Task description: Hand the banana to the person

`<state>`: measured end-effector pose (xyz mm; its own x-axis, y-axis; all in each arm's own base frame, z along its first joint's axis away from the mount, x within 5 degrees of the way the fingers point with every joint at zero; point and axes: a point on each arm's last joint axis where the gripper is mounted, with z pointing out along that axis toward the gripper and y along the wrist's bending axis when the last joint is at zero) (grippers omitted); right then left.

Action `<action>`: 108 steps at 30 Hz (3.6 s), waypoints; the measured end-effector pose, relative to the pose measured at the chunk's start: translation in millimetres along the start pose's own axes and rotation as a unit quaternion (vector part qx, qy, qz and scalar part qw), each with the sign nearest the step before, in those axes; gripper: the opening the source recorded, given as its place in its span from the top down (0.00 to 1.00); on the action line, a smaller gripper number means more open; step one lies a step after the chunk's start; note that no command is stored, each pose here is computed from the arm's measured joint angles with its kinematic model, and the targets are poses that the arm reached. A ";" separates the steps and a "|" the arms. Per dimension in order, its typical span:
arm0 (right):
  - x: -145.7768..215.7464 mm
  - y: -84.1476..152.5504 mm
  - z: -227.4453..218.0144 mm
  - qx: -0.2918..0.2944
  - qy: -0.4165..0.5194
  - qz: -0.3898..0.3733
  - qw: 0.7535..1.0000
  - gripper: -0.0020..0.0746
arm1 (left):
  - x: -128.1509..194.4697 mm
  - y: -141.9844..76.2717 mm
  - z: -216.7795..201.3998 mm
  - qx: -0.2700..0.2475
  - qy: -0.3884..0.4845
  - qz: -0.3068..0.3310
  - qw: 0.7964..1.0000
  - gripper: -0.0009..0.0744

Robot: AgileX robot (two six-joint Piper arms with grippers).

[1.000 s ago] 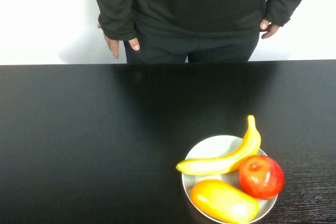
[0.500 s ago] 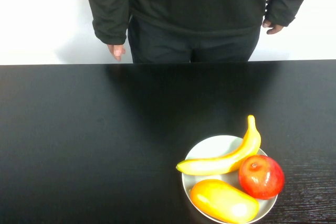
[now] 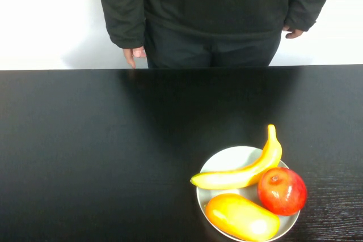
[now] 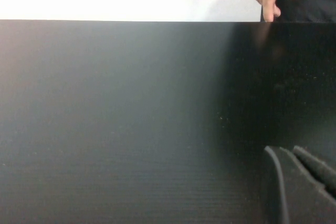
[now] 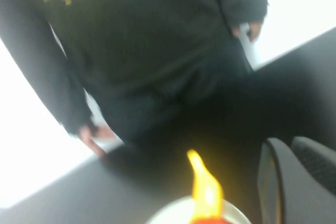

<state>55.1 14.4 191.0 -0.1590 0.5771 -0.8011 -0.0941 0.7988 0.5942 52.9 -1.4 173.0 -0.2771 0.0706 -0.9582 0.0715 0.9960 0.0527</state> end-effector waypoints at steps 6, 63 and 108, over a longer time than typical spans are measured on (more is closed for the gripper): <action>-5.2 0.7 -0.1 -0.006 -0.029 0.054 0.998 0.99 | 0.0 0.0 0.0 0.000 0.000 0.000 1.000 0.99; 87.1 117.6 270.2 -0.300 0.530 -0.678 0.411 0.44 | 0.0 0.0 0.0 0.000 0.000 0.000 1.000 0.99; -82.6 216.1 201.4 -0.086 0.493 -0.578 0.644 0.61 | 0.0 0.0 0.0 0.000 0.000 0.000 1.000 0.99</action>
<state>245.9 173.6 370.9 -0.4230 -0.8438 -0.3304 -0.8044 0.5175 -0.2917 52.9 -1.4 173.0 -0.2771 0.0706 -0.9582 0.0715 0.9960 0.0527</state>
